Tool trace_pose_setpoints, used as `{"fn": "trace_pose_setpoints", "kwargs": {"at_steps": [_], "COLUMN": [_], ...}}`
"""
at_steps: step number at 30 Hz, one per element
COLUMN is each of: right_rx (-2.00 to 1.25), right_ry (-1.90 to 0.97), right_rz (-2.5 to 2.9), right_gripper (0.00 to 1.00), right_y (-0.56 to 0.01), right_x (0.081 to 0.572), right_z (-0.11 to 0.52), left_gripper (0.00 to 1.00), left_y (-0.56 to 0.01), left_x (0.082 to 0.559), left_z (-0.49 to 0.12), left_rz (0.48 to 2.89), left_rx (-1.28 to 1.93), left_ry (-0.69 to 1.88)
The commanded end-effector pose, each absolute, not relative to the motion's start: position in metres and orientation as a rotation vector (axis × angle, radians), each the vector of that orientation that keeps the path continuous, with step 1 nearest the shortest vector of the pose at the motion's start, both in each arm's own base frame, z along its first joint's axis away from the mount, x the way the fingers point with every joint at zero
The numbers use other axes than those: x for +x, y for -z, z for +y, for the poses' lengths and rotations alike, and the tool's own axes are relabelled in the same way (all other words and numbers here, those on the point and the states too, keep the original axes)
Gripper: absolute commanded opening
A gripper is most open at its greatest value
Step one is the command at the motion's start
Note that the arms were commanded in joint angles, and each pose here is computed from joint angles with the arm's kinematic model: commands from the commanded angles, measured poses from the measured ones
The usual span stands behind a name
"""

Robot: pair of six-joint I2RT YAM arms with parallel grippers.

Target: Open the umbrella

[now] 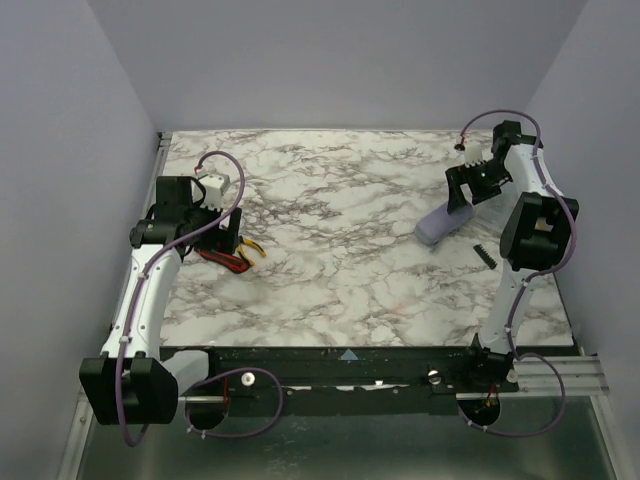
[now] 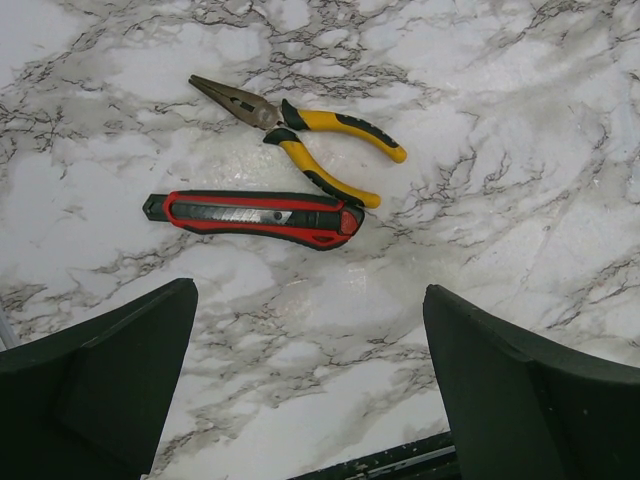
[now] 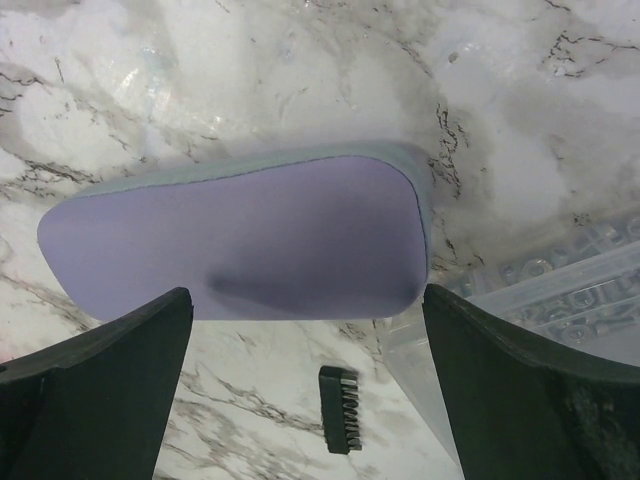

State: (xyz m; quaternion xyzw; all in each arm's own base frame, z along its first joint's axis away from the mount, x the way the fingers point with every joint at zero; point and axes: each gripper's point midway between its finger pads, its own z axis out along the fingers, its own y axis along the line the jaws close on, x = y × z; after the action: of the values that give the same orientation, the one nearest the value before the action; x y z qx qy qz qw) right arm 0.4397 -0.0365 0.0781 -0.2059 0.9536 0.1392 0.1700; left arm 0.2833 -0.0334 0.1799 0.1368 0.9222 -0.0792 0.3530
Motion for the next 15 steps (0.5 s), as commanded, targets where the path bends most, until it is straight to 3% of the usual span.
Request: {"fn": "trace_pose_setpoints", "kwargs": {"at_steps": [1, 15], "right_rx": [-0.634, -0.508], "right_ry": [-0.448, -0.833], "right_rz": [2.792, 2.793], "right_gripper": [1.0, 0.94], "right_y": [-0.058, -0.065], "right_x": [0.428, 0.366], "right_z": [-0.036, 0.037], "left_gripper": [0.98, 0.98], "left_y": [-0.189, -0.182], "left_x": [0.29, 0.294], "left_z": [-0.038, -0.047], "left_rz": [2.358, 2.359], "left_rx": [0.375, 0.453], "left_ry": [0.228, 0.248]}}
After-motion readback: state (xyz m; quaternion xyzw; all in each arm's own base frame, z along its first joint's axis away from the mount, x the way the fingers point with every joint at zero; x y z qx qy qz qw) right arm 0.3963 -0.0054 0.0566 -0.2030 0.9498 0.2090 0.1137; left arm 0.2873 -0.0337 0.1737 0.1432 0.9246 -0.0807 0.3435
